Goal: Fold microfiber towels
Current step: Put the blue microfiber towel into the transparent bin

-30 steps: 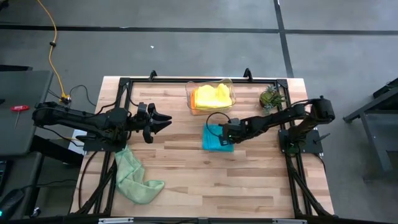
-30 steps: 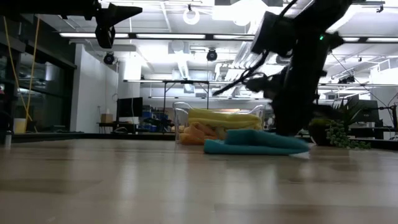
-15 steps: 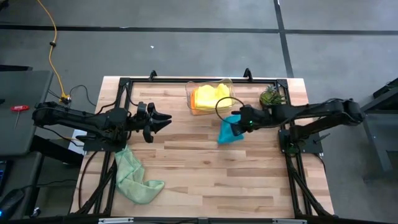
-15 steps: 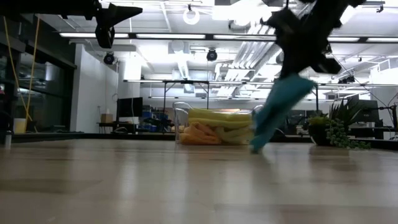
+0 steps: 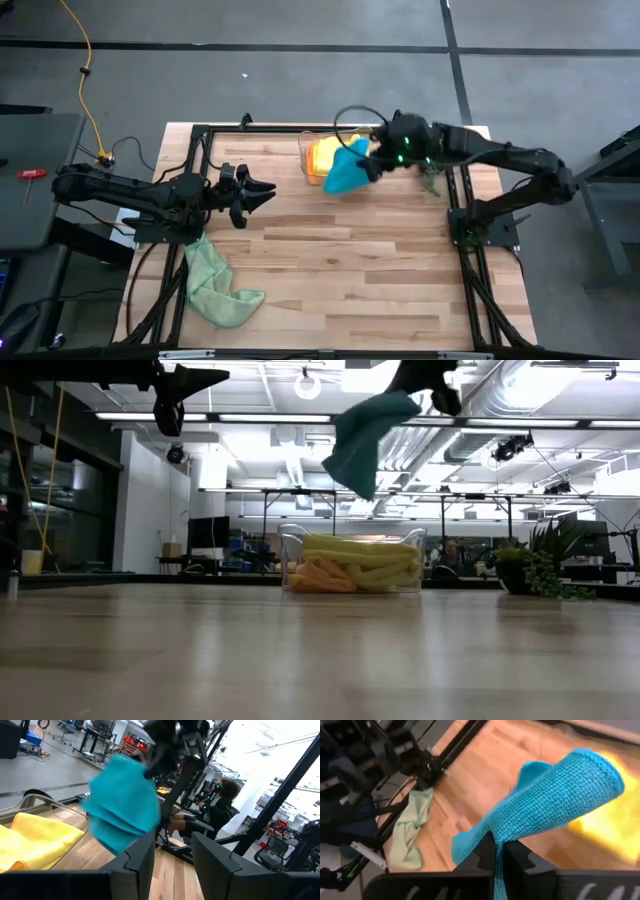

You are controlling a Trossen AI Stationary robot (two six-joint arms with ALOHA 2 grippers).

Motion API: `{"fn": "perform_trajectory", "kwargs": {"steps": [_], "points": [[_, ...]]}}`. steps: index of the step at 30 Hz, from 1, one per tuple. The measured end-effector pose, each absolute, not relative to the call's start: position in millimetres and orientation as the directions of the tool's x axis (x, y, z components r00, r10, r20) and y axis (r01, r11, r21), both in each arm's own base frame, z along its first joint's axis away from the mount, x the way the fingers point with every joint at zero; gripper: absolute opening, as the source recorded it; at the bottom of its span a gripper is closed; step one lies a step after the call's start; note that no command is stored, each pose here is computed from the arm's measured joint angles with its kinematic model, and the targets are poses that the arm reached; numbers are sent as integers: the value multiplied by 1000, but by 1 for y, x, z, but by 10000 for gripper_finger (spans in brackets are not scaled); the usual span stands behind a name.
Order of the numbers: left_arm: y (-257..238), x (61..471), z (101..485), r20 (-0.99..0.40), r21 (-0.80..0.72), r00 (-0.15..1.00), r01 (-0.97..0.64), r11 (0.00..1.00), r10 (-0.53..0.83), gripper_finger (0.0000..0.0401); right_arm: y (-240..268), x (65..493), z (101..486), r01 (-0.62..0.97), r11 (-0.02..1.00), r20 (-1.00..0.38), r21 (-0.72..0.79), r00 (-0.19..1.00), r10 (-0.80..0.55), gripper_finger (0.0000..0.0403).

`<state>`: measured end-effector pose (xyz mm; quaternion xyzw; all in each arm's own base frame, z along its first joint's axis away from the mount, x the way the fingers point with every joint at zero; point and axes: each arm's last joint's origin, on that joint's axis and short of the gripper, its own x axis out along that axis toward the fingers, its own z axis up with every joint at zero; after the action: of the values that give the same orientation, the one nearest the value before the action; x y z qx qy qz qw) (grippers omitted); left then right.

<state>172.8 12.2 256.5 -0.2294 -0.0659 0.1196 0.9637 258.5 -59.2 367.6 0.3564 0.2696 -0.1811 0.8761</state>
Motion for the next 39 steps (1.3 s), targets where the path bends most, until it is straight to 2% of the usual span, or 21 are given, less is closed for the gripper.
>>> {"fn": "perform_trajectory", "kwargs": {"steps": [9, 17, 21, 26, 31, 35, 39], "points": [[12, 173, 256, 71, -458, 963, -200, 866, 260, 118, -135, 306, 359, 506, 719, -610, 476, 779, -144, 0], [12, 173, 256, 71, -457, 964, -198, 867, 258, 118, -183, 343, 357, 421, 762, -513, 492, 847, -137, 0], [12, 173, 255, 60, -455, 964, -204, 867, 259, 118, -183, 342, 342, 446, 766, -578, 463, 807, -121, 0], [13, 173, 255, 60, -456, 960, -216, 863, 272, 118, -180, 334, 282, 574, 682, -715, 453, 691, -107, 0], [13, 173, 255, 61, -456, 958, -222, 862, 279, 118, -181, 315, 230, 722, 602, -823, 341, 539, -180, 0], [13, 173, 255, 61, -457, 956, -230, 859, 288, 118, -191, 307, 225, 750, 573, -827, 330, 522, -206, 0], [14, 172, 256, 64, -459, 949, -247, 853, 309, 118, -200, 311, 243, 730, 596, -794, 334, 558, -239, 0]]}}
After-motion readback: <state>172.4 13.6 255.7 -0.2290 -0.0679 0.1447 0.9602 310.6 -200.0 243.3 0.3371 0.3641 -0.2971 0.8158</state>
